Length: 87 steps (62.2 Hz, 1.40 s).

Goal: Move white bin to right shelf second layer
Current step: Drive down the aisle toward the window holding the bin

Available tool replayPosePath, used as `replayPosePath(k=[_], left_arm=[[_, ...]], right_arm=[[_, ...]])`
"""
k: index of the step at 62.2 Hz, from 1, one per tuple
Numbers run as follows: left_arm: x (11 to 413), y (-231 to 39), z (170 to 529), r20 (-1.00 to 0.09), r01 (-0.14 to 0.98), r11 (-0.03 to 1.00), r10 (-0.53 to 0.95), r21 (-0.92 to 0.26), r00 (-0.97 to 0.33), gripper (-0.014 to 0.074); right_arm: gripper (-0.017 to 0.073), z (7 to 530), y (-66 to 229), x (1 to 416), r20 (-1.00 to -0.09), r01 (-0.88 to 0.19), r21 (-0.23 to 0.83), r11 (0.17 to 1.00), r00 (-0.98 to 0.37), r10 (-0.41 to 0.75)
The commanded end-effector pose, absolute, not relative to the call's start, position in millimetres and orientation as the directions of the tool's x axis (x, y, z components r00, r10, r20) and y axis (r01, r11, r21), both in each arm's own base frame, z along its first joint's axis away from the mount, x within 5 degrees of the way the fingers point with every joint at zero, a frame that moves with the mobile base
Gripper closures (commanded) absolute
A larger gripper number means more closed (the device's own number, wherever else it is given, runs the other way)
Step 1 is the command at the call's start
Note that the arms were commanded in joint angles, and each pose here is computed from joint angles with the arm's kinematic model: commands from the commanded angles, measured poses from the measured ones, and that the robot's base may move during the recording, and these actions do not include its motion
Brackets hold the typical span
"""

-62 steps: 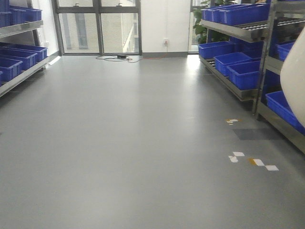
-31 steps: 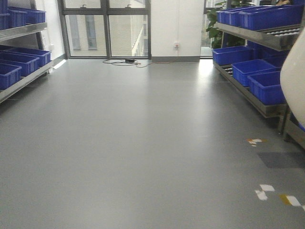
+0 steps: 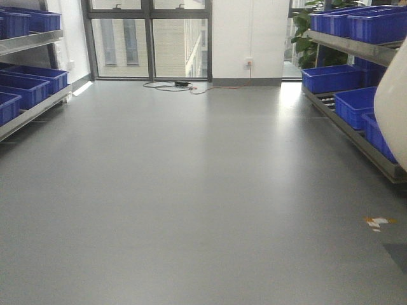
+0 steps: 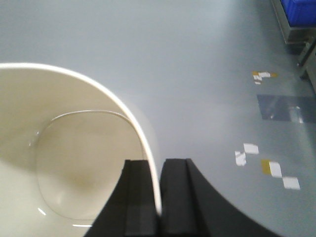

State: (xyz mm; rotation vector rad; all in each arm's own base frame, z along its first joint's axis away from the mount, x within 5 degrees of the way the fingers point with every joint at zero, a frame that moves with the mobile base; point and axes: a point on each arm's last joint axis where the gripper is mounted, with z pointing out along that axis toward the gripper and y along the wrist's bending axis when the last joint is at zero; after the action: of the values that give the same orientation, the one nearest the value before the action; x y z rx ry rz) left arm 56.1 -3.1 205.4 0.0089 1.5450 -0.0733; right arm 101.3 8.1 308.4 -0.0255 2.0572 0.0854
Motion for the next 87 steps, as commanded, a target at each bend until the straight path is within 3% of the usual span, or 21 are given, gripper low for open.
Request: replayPosePath(k=[1, 87], left_arm=[[55.7, -2.7, 204.5, -0.994, 0.055, 0.997, -0.056, -0.051, 0.094, 0.0509], [55.7, -2.7, 204.5, -0.994, 0.055, 0.997, -0.056, -0.051, 0.094, 0.0509]], right_arm=[[0.0507, 327.0, 8.7, 104.1, -0.934, -0.065, 0.054, 0.996, -0.356, 0.027], [0.0507, 327.1, 8.7, 104.1, -0.934, -0.065, 0.054, 0.996, -0.356, 0.027]])
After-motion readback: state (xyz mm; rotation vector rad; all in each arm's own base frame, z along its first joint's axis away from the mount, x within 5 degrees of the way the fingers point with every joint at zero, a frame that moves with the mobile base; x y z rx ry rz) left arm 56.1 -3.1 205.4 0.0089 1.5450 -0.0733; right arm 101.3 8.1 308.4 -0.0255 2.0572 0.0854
